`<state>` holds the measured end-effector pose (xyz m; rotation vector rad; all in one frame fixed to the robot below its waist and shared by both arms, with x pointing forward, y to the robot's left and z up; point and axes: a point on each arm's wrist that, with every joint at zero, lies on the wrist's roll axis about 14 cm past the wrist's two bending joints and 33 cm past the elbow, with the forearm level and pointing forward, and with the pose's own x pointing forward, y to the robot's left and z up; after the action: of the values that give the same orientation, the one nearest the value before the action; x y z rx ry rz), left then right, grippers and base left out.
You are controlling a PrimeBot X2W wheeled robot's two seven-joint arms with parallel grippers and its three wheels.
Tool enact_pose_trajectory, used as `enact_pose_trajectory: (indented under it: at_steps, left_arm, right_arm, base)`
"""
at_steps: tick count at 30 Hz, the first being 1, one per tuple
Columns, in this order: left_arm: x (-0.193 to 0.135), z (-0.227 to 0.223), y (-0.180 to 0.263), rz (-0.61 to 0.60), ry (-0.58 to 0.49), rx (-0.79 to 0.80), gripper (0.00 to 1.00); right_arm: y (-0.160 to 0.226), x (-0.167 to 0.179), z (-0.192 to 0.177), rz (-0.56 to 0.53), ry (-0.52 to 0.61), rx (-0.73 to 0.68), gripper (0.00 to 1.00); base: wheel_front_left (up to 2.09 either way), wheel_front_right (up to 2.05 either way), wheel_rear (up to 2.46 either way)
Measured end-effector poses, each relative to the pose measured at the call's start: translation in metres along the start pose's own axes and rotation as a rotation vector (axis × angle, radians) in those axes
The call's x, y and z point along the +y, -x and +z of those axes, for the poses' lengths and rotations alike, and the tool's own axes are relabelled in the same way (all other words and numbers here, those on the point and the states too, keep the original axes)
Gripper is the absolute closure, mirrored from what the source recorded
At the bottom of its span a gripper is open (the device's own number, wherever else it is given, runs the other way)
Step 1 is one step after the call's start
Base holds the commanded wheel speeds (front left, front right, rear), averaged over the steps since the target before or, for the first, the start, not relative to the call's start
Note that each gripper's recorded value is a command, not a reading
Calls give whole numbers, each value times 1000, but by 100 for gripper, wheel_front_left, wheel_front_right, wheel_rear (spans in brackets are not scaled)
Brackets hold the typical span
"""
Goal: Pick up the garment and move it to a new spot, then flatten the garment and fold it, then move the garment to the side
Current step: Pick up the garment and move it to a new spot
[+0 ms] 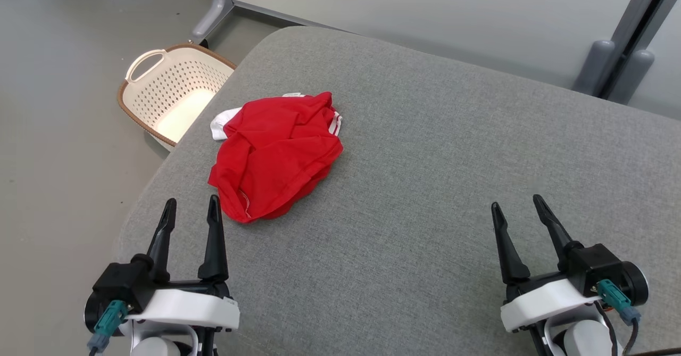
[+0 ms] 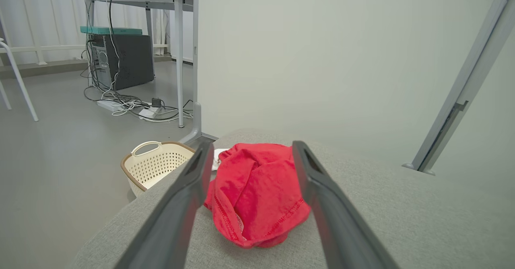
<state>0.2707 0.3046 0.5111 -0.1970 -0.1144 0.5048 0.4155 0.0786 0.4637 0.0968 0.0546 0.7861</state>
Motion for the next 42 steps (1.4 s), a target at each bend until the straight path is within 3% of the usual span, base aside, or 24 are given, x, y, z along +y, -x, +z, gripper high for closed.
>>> enact_pose_trajectory:
  at_steps: [13,23,33,34,35,36,42]
  left_arm:
    - [3,-43,-54,-85,-149,149,0]
    - [19,-92,-111,-114,-297,393,0]
    - [22,-142,-129,-122,-384,612,0]
    - [20,-145,-129,-128,-382,616,38]
    - [17,-147,-130,-135,-380,614,89]
    - [16,-148,-130,-142,-380,613,100]
    - [-4,-138,-134,-201,-349,536,100]
  right_arm:
    - [-2,-49,-24,-75,10,29,0]
    - [-2,-99,-36,-170,6,28,0]
    - [9,-125,-50,-224,-1,43,0]
    - [10,-127,-51,-229,-1,46,0]
    - [11,-128,-51,-233,-1,46,0]
    - [12,-130,-52,-237,0,48,0]
    - [16,-129,-47,-251,0,49,0]
  base:
    - [0,0,0]
    - [0,0,0]
    - [0,0,0]
    - [0,0,0]
    - [0,0,0]
    - [0,0,0]
    - [0,0,0]
